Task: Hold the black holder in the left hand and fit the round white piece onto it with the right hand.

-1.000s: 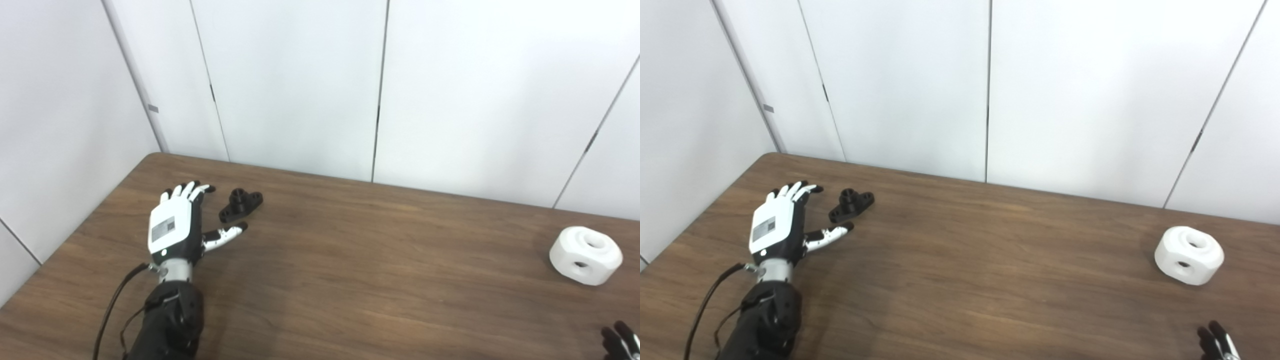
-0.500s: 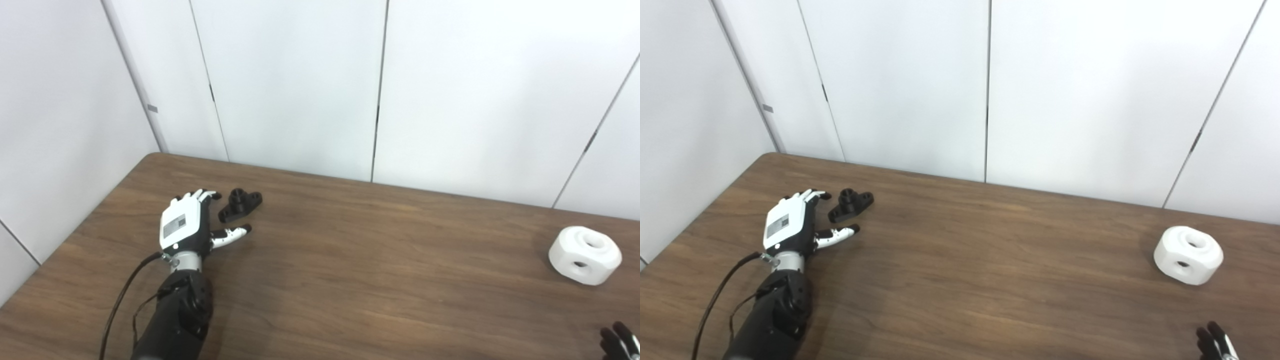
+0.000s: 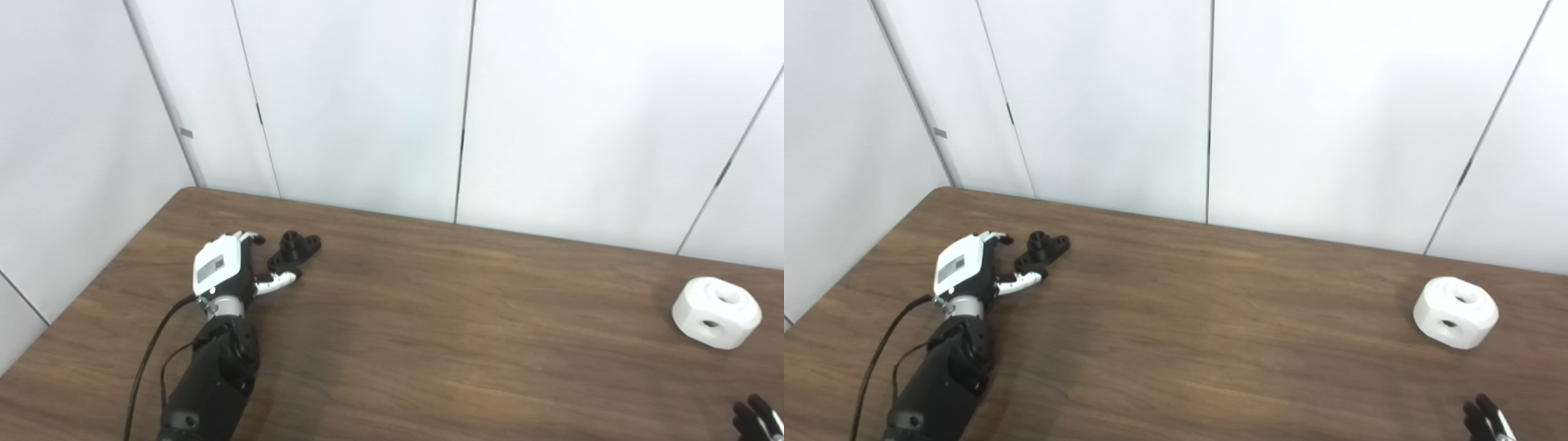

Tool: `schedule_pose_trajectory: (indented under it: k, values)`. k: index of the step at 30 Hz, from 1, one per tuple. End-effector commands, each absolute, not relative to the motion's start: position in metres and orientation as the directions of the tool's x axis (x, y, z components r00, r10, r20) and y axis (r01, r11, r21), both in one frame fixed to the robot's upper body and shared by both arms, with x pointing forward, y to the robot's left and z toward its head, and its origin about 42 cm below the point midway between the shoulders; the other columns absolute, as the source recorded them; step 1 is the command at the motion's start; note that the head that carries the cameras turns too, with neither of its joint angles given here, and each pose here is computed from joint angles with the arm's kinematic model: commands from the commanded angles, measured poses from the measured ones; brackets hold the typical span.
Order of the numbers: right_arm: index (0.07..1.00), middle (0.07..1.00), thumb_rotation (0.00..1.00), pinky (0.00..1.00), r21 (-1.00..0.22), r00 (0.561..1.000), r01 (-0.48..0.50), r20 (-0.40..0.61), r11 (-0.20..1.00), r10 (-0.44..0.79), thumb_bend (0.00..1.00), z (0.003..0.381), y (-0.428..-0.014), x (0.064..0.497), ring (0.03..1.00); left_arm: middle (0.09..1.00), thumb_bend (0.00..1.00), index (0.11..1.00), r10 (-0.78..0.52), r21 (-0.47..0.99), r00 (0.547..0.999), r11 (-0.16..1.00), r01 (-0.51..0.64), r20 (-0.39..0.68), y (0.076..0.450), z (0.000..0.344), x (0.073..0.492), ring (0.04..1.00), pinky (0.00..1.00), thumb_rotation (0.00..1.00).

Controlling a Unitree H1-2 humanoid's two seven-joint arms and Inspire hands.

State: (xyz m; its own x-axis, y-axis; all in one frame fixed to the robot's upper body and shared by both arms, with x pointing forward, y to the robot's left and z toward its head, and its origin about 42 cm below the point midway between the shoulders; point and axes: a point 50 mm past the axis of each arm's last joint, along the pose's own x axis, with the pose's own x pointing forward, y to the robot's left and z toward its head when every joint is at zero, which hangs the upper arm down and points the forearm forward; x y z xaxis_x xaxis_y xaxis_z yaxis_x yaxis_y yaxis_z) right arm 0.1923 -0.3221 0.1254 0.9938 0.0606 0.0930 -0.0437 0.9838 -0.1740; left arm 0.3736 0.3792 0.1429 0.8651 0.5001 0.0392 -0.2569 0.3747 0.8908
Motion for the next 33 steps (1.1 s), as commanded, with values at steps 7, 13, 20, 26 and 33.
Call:
schedule_pose_trajectory:
  k: [7, 13, 20, 26, 33]
  values:
    - [0.966, 0.958, 1.00, 1.00, -0.189, 0.990, -0.046, 0.124, 0.981, 0.070, 0.49, 0.135, -0.322, 0.190, 0.967, 0.887, 0.84, 0.739, 0.470, 0.865, 0.875, 0.387, -0.319, 0.113, 0.387, 0.180, 0.397, 0.944, 1.00, 0.42]
    - [0.963, 0.955, 1.00, 1.00, -0.188, 0.990, -0.045, 0.126, 0.981, 0.069, 0.51, 0.135, -0.320, 0.190, 0.970, 0.886, 0.84, 0.724, 0.465, 0.871, 0.880, 0.389, -0.301, 0.097, 0.384, 0.182, 0.402, 0.947, 1.00, 0.43]
    - [0.965, 0.953, 1.00, 0.99, -0.194, 0.990, -0.040, 0.125, 0.980, 0.066, 0.51, 0.136, -0.320, 0.187, 0.970, 0.878, 0.83, 0.712, 0.455, 0.875, 0.886, 0.390, -0.289, 0.090, 0.382, 0.184, 0.404, 0.939, 1.00, 0.41]
    - [0.963, 0.949, 1.00, 0.99, -0.198, 0.991, -0.034, 0.120, 0.980, 0.058, 0.52, 0.137, -0.320, 0.184, 0.971, 0.878, 0.83, 0.707, 0.449, 0.876, 0.890, 0.394, -0.277, 0.079, 0.380, 0.184, 0.406, 0.939, 1.00, 0.40]
    - [0.963, 0.944, 1.00, 0.98, -0.197, 0.991, -0.036, 0.120, 0.980, 0.061, 0.51, 0.138, -0.319, 0.184, 0.972, 0.862, 0.83, 0.680, 0.445, 0.883, 0.892, 0.383, -0.270, 0.080, 0.380, 0.181, 0.408, 0.924, 1.00, 0.38]
